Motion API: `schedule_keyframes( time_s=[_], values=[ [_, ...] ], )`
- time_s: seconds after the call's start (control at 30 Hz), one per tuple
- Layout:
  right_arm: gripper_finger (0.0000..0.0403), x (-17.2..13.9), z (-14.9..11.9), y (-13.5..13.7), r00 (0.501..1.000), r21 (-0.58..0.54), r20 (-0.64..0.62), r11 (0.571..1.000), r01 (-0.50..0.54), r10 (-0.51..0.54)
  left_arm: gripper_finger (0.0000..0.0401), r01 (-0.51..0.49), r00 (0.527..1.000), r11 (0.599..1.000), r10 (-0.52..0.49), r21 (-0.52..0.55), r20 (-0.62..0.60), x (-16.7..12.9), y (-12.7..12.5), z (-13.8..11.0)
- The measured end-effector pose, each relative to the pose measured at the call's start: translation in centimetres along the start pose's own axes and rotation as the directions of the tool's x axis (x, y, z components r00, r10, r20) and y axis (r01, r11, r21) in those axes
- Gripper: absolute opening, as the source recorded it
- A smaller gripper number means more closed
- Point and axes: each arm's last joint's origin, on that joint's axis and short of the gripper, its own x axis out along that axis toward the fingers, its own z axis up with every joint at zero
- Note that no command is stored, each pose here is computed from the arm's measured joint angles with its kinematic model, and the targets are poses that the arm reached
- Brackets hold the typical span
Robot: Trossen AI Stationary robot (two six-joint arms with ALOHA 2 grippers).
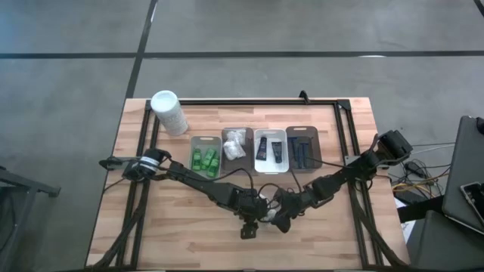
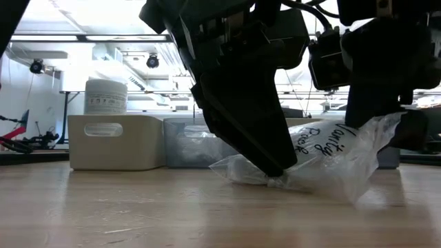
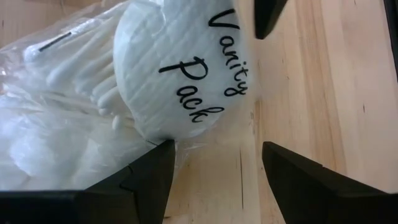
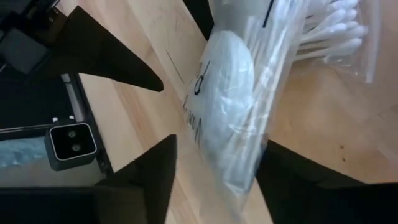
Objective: Pick & Place Travel size toiletries
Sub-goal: Put the bottom cotton pack into the left black bin
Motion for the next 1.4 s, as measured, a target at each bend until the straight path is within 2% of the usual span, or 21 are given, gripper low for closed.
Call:
schedule_keyframes(
  time_s=[0.23,0.37,0.5,0.6,0.77,0.9,1.0,1.07,1.2,1.3,1.4],
  values=[
    [0.0121,0.0,0.0,0.1,1.0,0.024,-0.001,1.0,0.003,-0.003,0.0248,0.001,1.0,1.0,-0.001,-0.002,0.008,-0.4,-0.2,0.2],
    [0.0069,-0.1,0.3,0.7,1.0,0.003,0.005,1.0,-0.014,0.014,0.0248,0.009,0.998,1.0,-0.008,-0.013,0.056,-2.7,-1.1,1.2],
    [0.0023,-0.4,0.6,1.8,0.999,-0.04,0.019,0.998,-0.044,0.044,0.0248,-0.053,0.996,0.999,0.053,-0.009,0.069,-6.0,-1.9,1.3],
    [0.0025,-0.9,1.1,3.1,0.999,-0.072,0.021,0.997,-0.042,0.044,0.0248,-0.113,0.991,0.994,0.113,-0.014,0.065,-9.2,-2.5,1.1],
    [0.0029,-2.2,1.9,5.4,0.999,-0.135,0.027,0.991,0.024,-0.02,0.0248,-0.191,0.972,0.981,0.195,-0.044,0.133,-15.4,-3.9,0.5],
    [0.0023,-3.6,2.7,7.4,0.997,-0.191,0.025,0.979,0.073,-0.069,0.0248,-0.275,0.921,0.959,0.281,-0.062,0.271,-20.1,-4.8,0.1],
    [0.0025,-4.8,3.3,8.7,0.993,-0.263,0.014,0.958,0.115,-0.116,0.0248,-0.321,0.872,0.947,0.308,-0.031,0.38,-22.7,-5.0,0.4],
    [0.0027,-5.6,3.8,9.4,0.99,-0.304,-0.002,0.943,0.135,-0.142,0.0248,-0.333,0.865,0.942,0.293,0.03,0.407,-23.3,-4.8,0.7],
    [0.0027,-6.8,4.6,10.5,0.989,-0.356,-0.027,0.926,0.128,-0.147,0.0248,-0.34,0.883,0.918,0.237,0.202,0.406,-23.3,-4.1,1.3],
    [0.0027,-7.3,4.9,11.1,0.99,-0.358,-0.023,0.926,0.12,-0.137,0.0248,-0.333,0.883,0.919,0.226,0.212,0.411,-23.2,-2.9,2.1],
    [0.0027,-7.5,5.0,11.7,0.994,-0.359,-0.017,0.928,0.095,-0.108,0.0248,-0.251,0.878,0.949,0.14,0.191,0.457,-23.1,-2.0,3.3]
  ],
)
